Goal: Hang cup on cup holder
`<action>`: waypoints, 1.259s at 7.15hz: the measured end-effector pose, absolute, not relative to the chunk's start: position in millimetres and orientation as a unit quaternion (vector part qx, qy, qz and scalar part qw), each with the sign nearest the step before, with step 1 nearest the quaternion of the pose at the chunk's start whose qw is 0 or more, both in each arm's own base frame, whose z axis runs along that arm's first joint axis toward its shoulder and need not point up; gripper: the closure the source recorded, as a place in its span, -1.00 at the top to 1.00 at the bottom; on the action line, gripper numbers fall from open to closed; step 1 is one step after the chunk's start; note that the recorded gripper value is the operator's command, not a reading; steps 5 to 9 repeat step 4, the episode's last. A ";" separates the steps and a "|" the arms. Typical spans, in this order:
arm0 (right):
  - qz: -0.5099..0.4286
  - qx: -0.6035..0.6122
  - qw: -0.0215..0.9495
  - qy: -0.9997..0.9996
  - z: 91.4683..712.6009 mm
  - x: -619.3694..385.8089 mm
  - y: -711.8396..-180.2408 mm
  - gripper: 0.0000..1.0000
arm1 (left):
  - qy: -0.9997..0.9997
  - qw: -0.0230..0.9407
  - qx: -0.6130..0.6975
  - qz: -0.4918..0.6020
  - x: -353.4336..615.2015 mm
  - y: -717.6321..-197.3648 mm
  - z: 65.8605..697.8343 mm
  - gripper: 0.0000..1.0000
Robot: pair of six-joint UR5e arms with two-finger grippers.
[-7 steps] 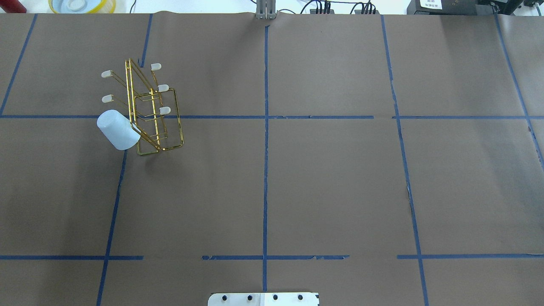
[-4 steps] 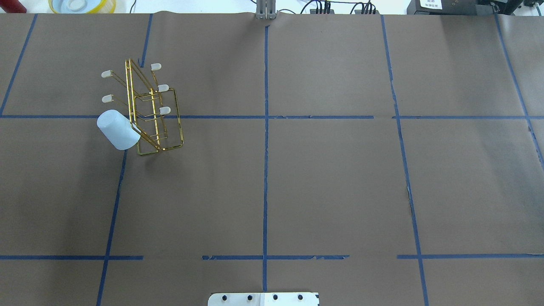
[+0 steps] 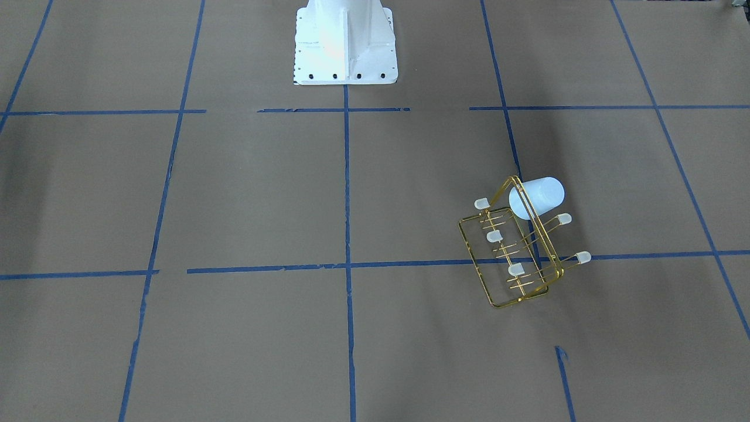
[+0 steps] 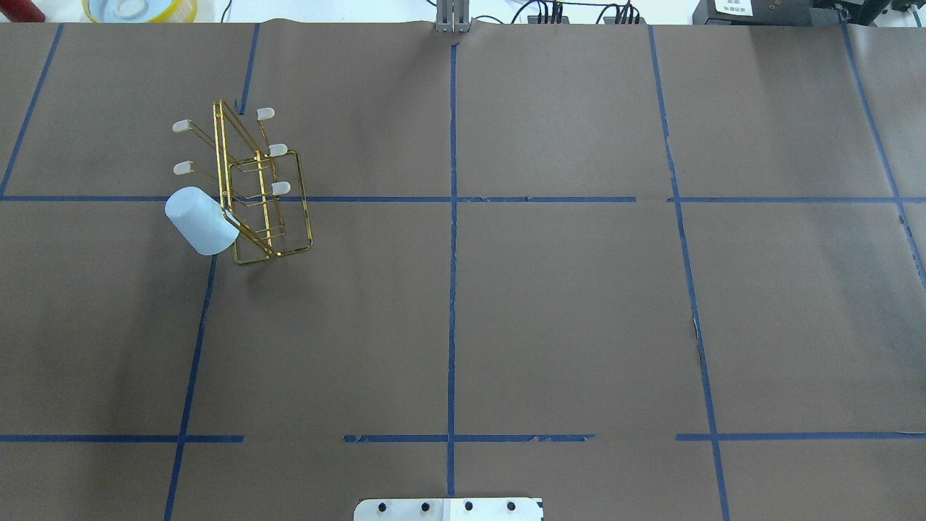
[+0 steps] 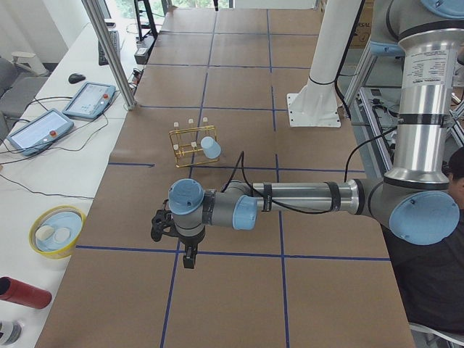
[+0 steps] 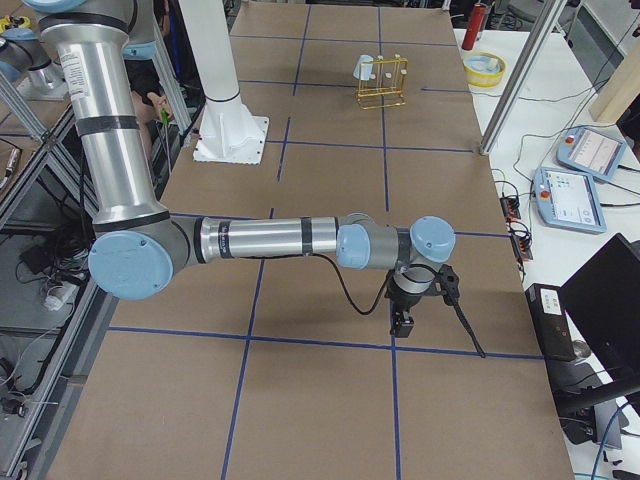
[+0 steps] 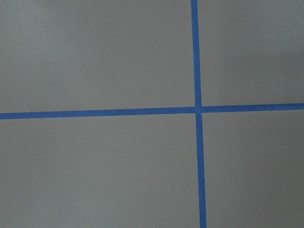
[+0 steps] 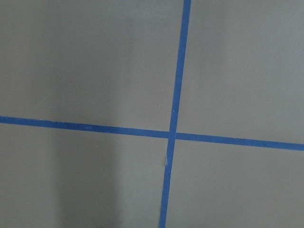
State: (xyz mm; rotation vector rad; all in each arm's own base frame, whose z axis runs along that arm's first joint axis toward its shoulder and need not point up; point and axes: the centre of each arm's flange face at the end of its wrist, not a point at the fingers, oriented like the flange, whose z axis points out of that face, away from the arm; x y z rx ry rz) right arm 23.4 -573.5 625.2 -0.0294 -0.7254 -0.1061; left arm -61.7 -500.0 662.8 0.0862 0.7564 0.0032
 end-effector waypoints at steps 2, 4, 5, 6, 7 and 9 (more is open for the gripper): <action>-0.052 -0.014 0.933 -0.355 625.3 23.4 -573.4 1.00 | 0.369 0.928 0.043 0.002 -61.8 -500.4 662.0 1.00; -0.052 -0.014 0.933 -0.355 625.3 23.2 -573.5 1.00 | 0.369 0.928 0.044 0.002 -61.8 -501.2 661.1 1.00; -0.052 -0.014 0.933 -0.355 625.3 23.2 -573.5 1.00 | 0.369 0.928 0.044 0.002 -61.8 -501.2 661.1 1.00; -0.052 -0.014 0.933 -0.355 625.3 23.2 -573.5 1.00 | 0.369 0.928 0.044 0.002 -61.8 -501.2 661.1 1.00; -0.052 -0.014 0.933 -0.355 625.3 23.2 -573.5 1.00 | 0.369 0.928 0.044 0.002 -61.8 -501.2 661.1 1.00; -0.052 -0.014 0.933 -0.355 625.3 23.2 -573.5 1.00 | 0.369 0.928 0.044 0.002 -61.8 -501.2 661.1 1.00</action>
